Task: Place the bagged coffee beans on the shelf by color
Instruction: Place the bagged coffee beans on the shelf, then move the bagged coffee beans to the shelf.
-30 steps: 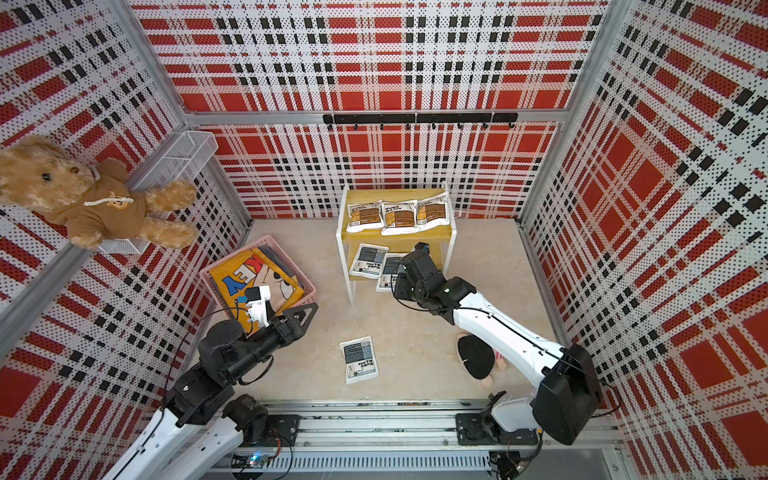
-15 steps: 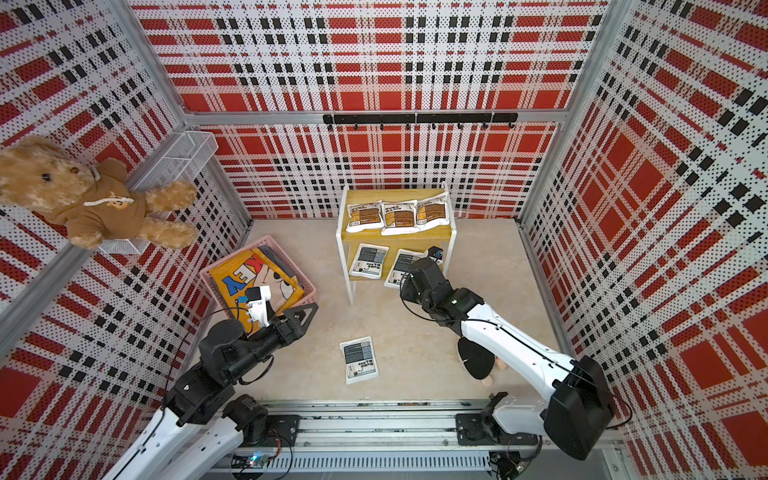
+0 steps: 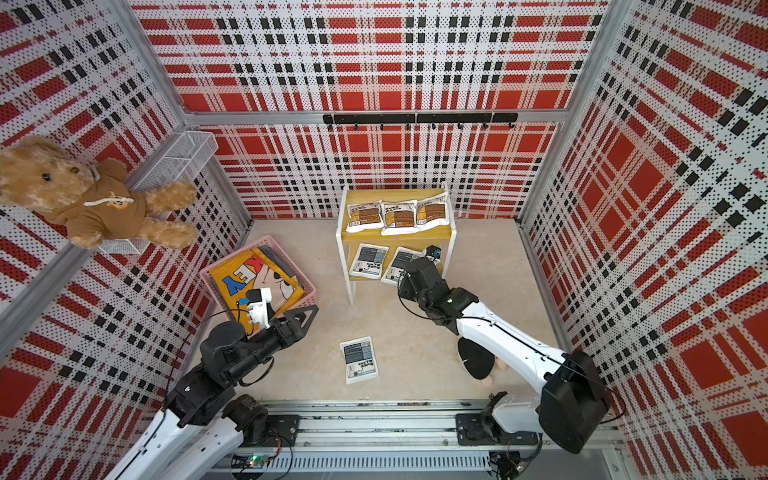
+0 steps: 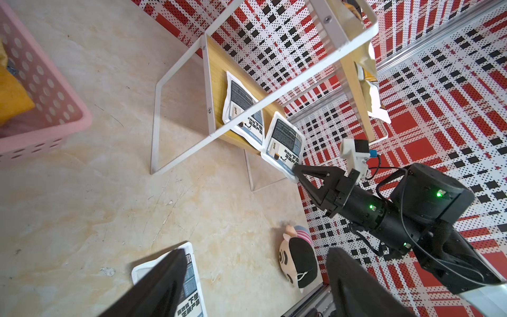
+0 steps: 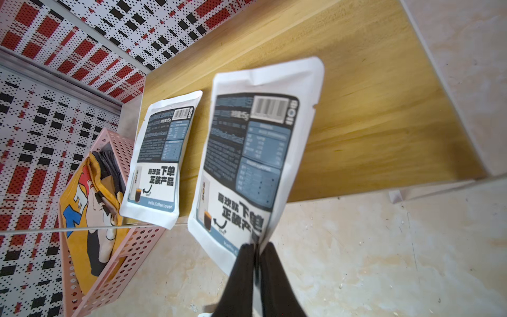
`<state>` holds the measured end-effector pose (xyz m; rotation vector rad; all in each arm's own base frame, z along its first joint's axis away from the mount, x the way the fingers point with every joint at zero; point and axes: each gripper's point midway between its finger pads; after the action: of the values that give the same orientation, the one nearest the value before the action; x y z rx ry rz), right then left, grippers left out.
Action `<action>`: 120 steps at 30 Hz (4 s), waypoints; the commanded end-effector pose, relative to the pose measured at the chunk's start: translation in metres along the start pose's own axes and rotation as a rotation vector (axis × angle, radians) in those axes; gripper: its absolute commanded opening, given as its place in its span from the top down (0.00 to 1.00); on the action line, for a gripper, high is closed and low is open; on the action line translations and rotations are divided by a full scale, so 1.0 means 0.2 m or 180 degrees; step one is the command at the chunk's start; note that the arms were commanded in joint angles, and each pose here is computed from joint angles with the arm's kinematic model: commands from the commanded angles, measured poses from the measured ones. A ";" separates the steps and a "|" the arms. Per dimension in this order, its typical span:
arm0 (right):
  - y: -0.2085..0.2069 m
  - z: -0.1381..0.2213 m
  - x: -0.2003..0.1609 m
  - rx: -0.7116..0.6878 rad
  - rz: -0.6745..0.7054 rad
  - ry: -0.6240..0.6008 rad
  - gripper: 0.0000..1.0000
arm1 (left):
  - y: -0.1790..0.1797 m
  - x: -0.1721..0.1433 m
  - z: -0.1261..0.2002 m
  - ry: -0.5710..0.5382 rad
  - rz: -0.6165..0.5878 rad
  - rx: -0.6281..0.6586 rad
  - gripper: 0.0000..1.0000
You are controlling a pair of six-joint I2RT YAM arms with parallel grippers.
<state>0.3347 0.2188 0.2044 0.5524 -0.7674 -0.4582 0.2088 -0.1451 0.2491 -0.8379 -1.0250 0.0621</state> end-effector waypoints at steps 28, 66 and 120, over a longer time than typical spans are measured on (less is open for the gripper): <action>-0.03 0.17 -0.26 0.0186 0.0240 0.0547 1.00 | 0.04 -0.04 0.01 -0.0018 0.0076 -0.0006 0.14; -0.01 -0.12 -0.07 -0.0217 0.0543 0.0372 1.00 | 0.08 -0.07 -0.03 0.0034 0.0076 0.0088 0.13; -0.26 0.33 -0.57 0.0459 0.0766 0.1712 0.46 | 0.09 -0.77 -0.10 0.1011 0.1013 -0.0227 0.01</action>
<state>0.2324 0.2061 0.1767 0.6115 -0.5305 -0.1262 0.1441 -0.1997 0.1172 -0.9756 -0.5856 0.0797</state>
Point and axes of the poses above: each gripper's point midway between its finger pads, its own z axis back along the fingers, its own y axis along the line the jaws close on, x = y × z, and after that the axes turned 13 degrees about -z, right-handed
